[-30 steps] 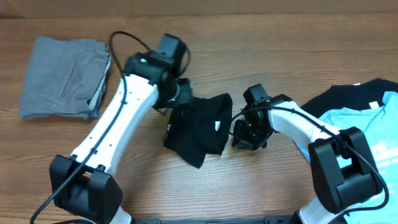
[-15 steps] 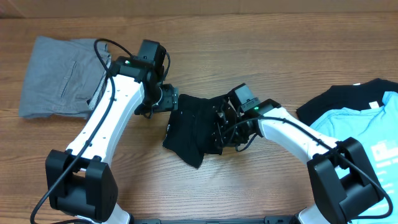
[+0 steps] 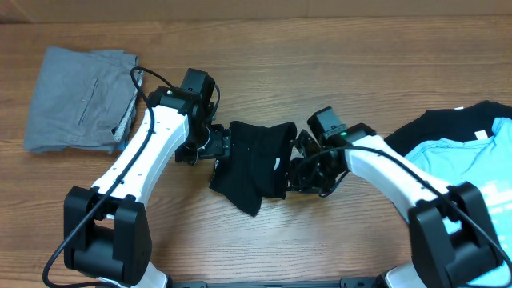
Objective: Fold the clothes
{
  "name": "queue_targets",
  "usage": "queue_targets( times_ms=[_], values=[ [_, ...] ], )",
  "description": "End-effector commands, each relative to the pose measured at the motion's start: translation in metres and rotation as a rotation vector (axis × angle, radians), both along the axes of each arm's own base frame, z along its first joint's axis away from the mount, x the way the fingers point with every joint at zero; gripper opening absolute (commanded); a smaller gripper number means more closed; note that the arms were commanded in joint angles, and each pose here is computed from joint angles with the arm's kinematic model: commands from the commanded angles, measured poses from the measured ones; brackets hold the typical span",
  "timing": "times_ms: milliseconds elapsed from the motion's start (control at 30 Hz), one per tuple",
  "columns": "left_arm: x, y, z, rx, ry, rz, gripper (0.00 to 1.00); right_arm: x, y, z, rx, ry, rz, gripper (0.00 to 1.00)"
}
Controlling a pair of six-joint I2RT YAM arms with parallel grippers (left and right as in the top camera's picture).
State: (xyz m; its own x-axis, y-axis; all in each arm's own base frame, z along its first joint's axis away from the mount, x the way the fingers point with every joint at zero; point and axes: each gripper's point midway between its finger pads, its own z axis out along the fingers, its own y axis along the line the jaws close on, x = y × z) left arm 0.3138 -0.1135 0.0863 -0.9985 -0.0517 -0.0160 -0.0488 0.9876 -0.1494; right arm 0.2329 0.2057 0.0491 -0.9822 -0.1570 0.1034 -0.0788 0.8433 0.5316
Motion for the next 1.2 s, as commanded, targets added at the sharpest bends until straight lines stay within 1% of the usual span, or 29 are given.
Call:
queue_targets(
  times_ms=[0, 100, 200, 333, 400, 467, 533, 567, 600, 633, 733, 833, 933, 1000, 1067, 1100, 1133, 1167],
  values=[
    [0.000, -0.004, 0.000, -0.021, -0.007, -0.027, 0.82, 0.004, 0.017, 0.042, 0.176, -0.111, 0.082, 0.59],
    [0.002, -0.009, 0.001, -0.052, -0.015, -0.036, 0.82, 0.007, 0.026, 0.048, 0.213, -0.131, 0.083, 0.63],
    [0.003, -0.014, 0.002, -0.080, -0.015, -0.044, 0.82, 0.011, 0.032, 0.042, 0.191, -0.136, 0.067, 0.66],
    [0.002, -0.014, 0.002, -0.082, -0.014, -0.047, 0.83, 0.010, 0.044, 0.027, 0.154, -0.138, 0.083, 0.66],
    [0.002, -0.014, 0.002, -0.081, -0.012, -0.046, 0.83, 0.006, 0.047, 0.012, 0.096, -0.117, 0.079, 0.62],
    [0.001, -0.014, 0.002, -0.081, -0.011, -0.046, 0.83, 0.001, 0.050, 0.004, 0.075, -0.095, 0.090, 0.53],
    [0.002, -0.014, 0.002, -0.080, -0.012, -0.046, 0.83, -0.003, 0.052, -0.001, 0.070, -0.085, 0.103, 0.34],
    [0.002, -0.014, 0.002, -0.081, -0.012, -0.046, 0.83, -0.003, 0.053, -0.001, 0.068, -0.087, 0.104, 0.22],
    [0.002, -0.014, 0.002, -0.081, -0.014, -0.047, 0.84, -0.002, 0.053, 0.001, 0.070, -0.093, 0.104, 0.05],
    [0.002, -0.014, 0.002, -0.081, -0.014, -0.047, 0.84, 0.003, 0.051, 0.003, 0.065, -0.105, 0.094, 0.04],
    [0.002, -0.014, 0.002, -0.081, -0.015, -0.056, 0.85, 0.027, 0.030, 0.015, -0.010, -0.157, 0.039, 0.04],
    [0.001, -0.014, 0.002, -0.078, -0.013, -0.072, 0.85, 0.049, 0.004, 0.043, -0.070, -0.204, 0.007, 0.04],
    [0.003, -0.014, 0.002, -0.077, -0.021, -0.072, 0.86, 0.055, -0.003, 0.059, -0.076, -0.205, 0.002, 0.04],
    [0.005, -0.014, 0.003, -0.079, -0.029, -0.072, 0.86, 0.056, -0.006, 0.058, -0.094, -0.211, -0.001, 0.04],
    [0.006, -0.015, 0.003, -0.080, -0.034, -0.072, 0.86, 0.057, -0.013, 0.052, -0.143, -0.216, -0.007, 0.07],
    [0.006, -0.015, 0.003, -0.080, -0.034, -0.072, 0.86, 0.057, -0.018, 0.050, -0.171, -0.213, -0.013, 0.12],
    [0.006, -0.015, 0.003, -0.080, -0.033, -0.072, 0.86, 0.054, -0.028, 0.045, -0.230, -0.189, -0.045, 0.23],
    [0.005, -0.014, 0.003, -0.079, -0.033, -0.072, 0.86, 0.051, -0.032, 0.043, -0.256, -0.165, -0.063, 0.30]
  ],
)
